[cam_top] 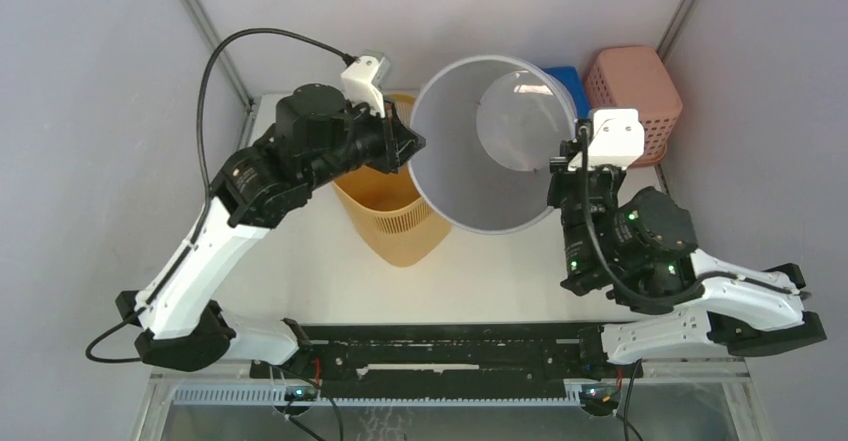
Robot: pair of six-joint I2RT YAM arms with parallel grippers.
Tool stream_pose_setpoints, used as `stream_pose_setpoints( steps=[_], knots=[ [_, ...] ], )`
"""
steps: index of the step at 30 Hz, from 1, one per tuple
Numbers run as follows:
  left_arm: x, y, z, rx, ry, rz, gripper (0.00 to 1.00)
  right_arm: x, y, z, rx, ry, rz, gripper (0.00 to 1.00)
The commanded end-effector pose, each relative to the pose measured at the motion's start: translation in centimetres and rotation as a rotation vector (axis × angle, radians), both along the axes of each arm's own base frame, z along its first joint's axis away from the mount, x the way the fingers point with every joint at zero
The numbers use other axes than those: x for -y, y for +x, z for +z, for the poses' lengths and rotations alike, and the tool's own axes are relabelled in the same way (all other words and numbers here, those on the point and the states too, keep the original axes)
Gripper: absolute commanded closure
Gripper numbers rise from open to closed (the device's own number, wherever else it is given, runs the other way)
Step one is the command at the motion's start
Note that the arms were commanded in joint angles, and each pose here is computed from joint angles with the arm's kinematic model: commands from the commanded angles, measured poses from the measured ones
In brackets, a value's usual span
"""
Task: Turn the large container upside down
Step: Place the container at the center of the board.
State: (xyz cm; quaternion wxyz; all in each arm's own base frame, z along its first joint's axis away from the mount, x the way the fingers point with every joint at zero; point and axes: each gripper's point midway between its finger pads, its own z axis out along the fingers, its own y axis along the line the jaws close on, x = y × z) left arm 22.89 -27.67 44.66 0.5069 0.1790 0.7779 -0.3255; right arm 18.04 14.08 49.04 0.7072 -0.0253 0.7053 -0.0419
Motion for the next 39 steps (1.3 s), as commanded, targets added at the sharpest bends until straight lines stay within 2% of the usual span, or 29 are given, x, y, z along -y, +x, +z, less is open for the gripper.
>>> stream_pose_setpoints(
  steps=[1, 6, 15, 19, 28, 37, 39],
  knots=[
    [3.3, -3.5, -0.8, -0.031, -0.033, -0.178, 1.00, -2.4, 1.2, -2.5, 0.006, -0.101, -0.019, 1.00],
    [4.2, -4.4, -2.2, -0.057, -0.022, -0.199, 1.00, -3.4, 2.7, -5.1, -0.014, -0.178, -0.037, 1.00],
    [4.4, -5.4, -3.3, -0.094, -0.022, -0.215, 1.00, -3.9, 4.6, -10.4, -0.210, -0.021, 0.138, 1.00],
    [4.4, -5.8, -4.3, -0.133, -0.010, -0.227, 1.00, -4.8, 4.2, -13.2, -0.358, 0.076, 0.272, 1.00],
    [4.6, -6.4, -7.7, -0.219, 0.036, -0.235, 1.00, -5.9, 3.1, -19.6, -0.631, 0.133, 0.367, 1.00],
    [3.7, -7.1, -10.3, -0.266, 0.047, -0.222, 0.95, -5.8, 2.6, -21.5, -0.759, 0.210, 0.383, 1.00],
    [3.5, -7.1, -10.4, -0.265, 0.049, -0.217, 0.90, -5.8, 2.7, -21.6, -0.777, 0.232, 0.393, 1.00]
  ],
)
